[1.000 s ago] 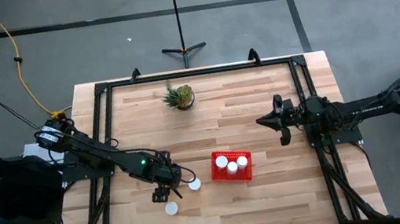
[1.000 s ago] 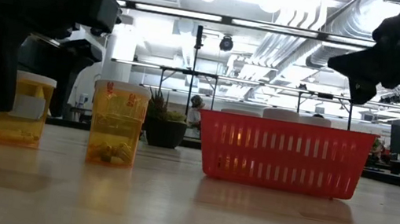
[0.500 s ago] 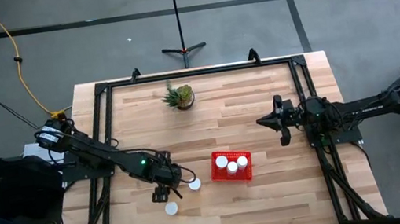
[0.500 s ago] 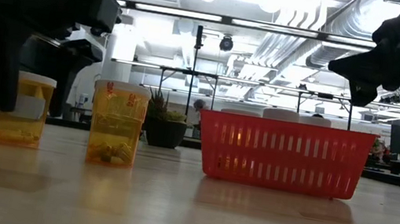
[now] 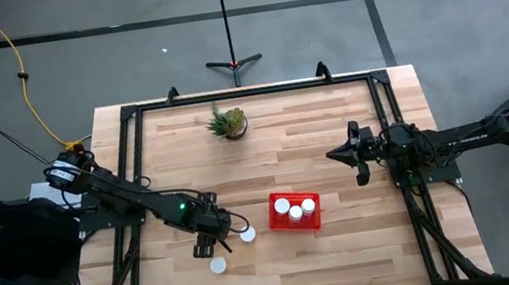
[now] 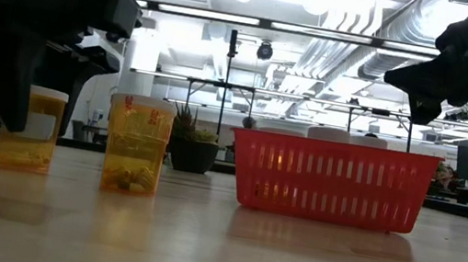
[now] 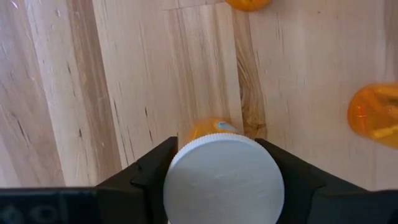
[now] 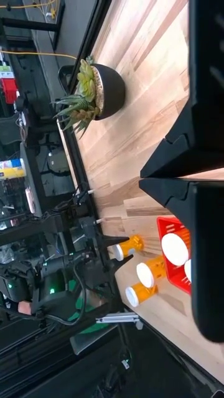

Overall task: Pick and place pill bottles into a basket
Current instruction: Put the orange pill bottle into the red bin

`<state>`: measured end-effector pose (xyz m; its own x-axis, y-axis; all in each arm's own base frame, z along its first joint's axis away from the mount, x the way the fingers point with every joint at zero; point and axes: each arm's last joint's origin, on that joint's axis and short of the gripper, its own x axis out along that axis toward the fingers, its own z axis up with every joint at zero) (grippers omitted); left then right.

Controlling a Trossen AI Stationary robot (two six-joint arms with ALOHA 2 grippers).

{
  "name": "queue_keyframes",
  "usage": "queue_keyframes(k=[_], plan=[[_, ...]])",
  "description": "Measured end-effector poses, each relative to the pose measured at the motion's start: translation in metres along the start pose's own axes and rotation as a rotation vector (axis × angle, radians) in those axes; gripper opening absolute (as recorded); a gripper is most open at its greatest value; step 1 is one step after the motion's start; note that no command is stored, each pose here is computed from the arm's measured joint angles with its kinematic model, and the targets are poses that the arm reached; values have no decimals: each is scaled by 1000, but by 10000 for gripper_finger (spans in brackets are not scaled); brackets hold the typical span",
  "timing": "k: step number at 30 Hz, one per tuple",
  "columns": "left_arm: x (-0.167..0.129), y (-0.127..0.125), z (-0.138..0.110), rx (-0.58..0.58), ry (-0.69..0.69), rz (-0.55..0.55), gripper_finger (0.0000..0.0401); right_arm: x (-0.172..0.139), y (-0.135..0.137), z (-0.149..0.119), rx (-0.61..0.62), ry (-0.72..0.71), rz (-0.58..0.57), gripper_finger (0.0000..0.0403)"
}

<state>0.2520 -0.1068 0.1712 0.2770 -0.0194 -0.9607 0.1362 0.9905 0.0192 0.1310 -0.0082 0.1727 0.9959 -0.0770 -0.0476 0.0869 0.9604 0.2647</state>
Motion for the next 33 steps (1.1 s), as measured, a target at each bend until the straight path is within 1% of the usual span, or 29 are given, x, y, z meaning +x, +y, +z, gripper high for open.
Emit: queue_keyframes(k=[6,9,12,16,21,23,27,31,33], plan=[[0,0,0,0,1,-2,253,0,-1,-2,0,19,-8,1],[0,0,0,0,4,-11,247,0,-1,-2,0,21,-26,2],[-5,-1,4,0,-1,-14,231,0,-3,-2,1,10,-75,1],[-12,-2,13,9,-30,-21,231,-1,-6,-1,15,-26,-198,3],[-22,-2,21,16,-43,-17,255,-1,-9,-3,10,-19,-264,9],[-27,-1,25,10,-48,-15,254,-1,-9,-5,7,0,-277,9],[-37,6,34,14,-61,-3,234,-1,-10,-7,12,17,-282,5],[-43,14,42,-2,-83,4,234,-1,-10,-7,29,15,-282,1],[-46,18,45,-15,-96,7,241,-1,-10,-7,30,15,-281,1]])
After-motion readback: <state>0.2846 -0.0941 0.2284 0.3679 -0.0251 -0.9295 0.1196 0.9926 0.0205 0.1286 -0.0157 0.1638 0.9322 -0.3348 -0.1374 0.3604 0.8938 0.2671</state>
